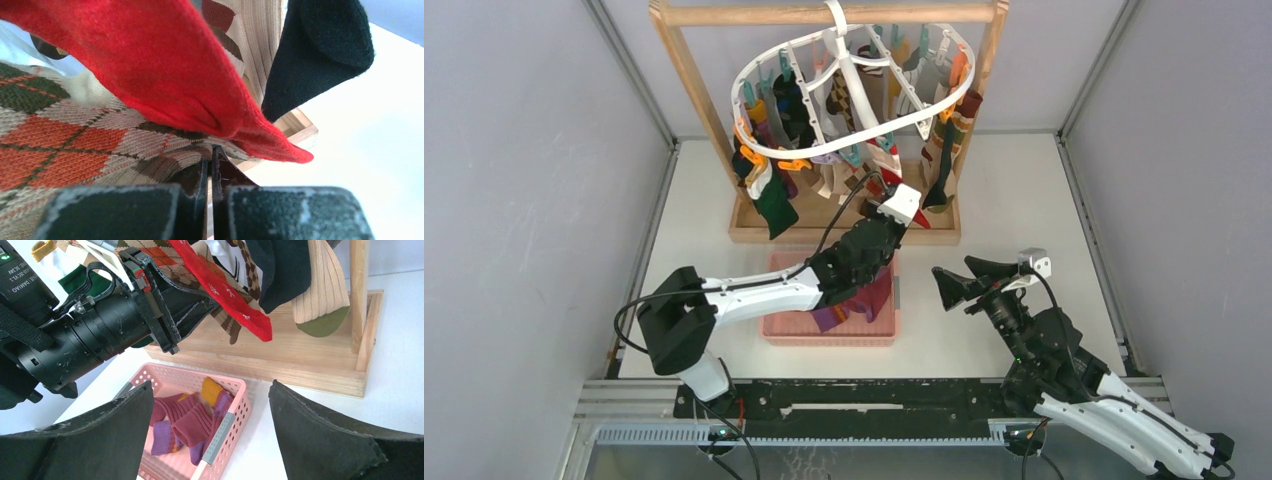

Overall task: Remove the socks clipped to the hanger
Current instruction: Remove the sock from the hanger.

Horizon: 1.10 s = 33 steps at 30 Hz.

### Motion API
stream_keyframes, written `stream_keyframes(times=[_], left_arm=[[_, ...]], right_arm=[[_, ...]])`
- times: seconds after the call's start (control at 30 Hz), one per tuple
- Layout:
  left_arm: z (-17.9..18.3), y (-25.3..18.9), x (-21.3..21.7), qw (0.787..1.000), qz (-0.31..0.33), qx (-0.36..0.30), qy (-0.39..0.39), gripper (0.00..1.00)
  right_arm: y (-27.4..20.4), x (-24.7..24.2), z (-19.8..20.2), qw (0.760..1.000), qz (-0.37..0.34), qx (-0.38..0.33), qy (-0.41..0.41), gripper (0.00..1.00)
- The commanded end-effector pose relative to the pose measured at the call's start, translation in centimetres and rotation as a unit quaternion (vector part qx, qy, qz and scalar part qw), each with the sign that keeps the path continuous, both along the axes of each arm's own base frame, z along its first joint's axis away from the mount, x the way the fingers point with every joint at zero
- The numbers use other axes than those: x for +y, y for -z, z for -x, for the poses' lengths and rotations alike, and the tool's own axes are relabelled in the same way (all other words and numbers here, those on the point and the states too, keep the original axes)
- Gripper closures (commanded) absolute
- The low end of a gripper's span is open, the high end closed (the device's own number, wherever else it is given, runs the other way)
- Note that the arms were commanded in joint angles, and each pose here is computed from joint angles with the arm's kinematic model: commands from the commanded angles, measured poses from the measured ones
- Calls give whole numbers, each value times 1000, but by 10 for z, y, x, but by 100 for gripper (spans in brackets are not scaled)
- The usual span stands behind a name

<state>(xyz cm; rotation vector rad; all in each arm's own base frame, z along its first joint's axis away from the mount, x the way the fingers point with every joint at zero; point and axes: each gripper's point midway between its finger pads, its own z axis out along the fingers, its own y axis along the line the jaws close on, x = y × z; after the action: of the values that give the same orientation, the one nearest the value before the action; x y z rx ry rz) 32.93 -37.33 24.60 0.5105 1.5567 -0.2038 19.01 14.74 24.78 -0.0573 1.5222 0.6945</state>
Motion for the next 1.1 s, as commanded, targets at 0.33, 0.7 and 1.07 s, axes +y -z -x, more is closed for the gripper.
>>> stream_keyframes(times=[0.33, 0.7, 1.07], left_arm=[[36, 11, 52, 998, 58, 7, -19, 99], [68, 26, 122, 995, 86, 4, -51, 98], [99, 15, 195, 984, 162, -15, -74, 100]], right_arm=[[-15, 7, 0, 1000, -15, -16, -14, 9], [-41, 51, -11, 997, -9, -42, -67, 11], [-75, 99, -5, 987, -15, -73, -141, 20]])
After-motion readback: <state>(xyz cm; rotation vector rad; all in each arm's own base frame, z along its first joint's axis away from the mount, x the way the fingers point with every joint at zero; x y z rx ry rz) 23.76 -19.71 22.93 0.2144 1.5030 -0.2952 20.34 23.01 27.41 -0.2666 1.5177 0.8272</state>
